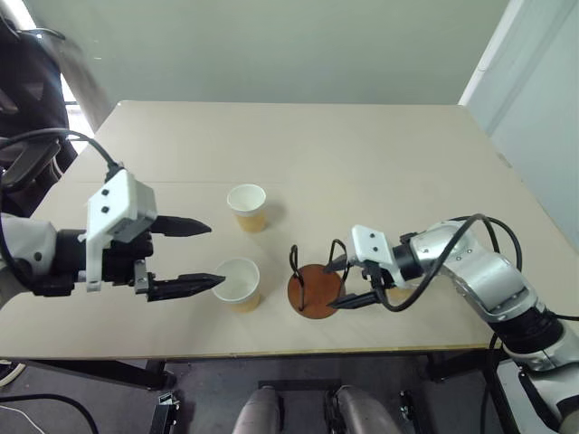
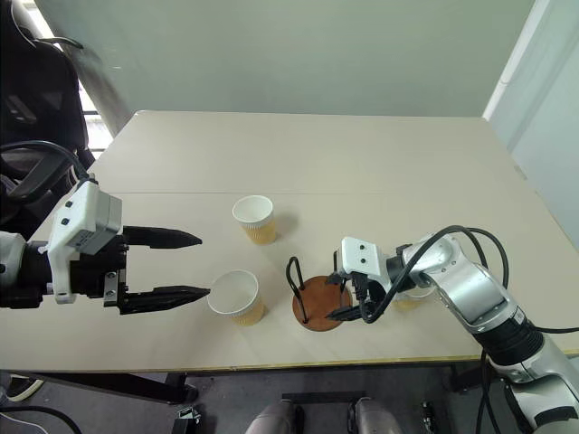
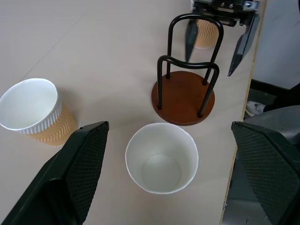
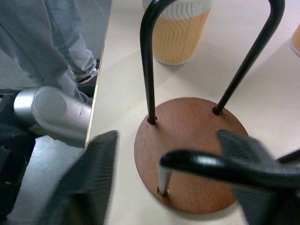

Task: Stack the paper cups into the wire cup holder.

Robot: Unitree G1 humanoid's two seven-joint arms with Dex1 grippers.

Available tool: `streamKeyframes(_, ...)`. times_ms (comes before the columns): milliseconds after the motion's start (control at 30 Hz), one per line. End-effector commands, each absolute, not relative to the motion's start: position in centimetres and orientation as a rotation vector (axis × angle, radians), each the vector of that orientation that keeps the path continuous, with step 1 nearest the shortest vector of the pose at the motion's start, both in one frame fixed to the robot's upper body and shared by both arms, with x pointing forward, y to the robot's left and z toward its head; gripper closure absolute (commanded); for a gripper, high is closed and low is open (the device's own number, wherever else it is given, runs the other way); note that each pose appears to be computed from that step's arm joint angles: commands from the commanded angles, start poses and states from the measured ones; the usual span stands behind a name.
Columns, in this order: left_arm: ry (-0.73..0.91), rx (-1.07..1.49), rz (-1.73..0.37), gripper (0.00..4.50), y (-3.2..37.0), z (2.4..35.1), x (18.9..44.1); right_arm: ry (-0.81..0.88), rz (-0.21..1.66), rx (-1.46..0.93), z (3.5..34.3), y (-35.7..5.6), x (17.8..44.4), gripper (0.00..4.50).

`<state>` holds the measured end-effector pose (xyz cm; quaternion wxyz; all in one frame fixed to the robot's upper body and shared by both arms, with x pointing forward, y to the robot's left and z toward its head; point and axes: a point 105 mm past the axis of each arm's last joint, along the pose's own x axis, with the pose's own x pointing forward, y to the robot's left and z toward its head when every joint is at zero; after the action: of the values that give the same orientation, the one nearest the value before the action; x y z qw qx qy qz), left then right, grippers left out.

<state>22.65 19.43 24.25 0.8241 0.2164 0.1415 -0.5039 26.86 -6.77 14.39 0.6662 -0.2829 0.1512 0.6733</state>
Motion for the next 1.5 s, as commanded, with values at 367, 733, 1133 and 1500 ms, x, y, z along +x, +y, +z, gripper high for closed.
streamKeyframes(367, 0.262, 0.483, -1.124, 0.0, 20.1, 25.2, 23.6, 0.252, 1.402, -0.868, 21.1, -11.6, 28.0, 0.25)
streamKeyframes(733, 0.312, 0.479, -1.301, 0.0, 18.7, 24.0, 22.8, 0.442, 1.274, -0.949, 21.3, -17.8, 25.1, 0.25)
streamKeyframes(1133, 0.324, 0.528, -1.304, 0.0, 18.4, 24.6, 22.0, 0.497, 1.307, -0.912, 18.0, -16.8, 24.5, 0.25)
streamKeyframes(1500, 0.315, 0.529, -1.279, 0.0, 18.2, 24.9, 21.6, 0.555, 1.297, -0.966, 14.8, -17.0, 25.6, 0.88)
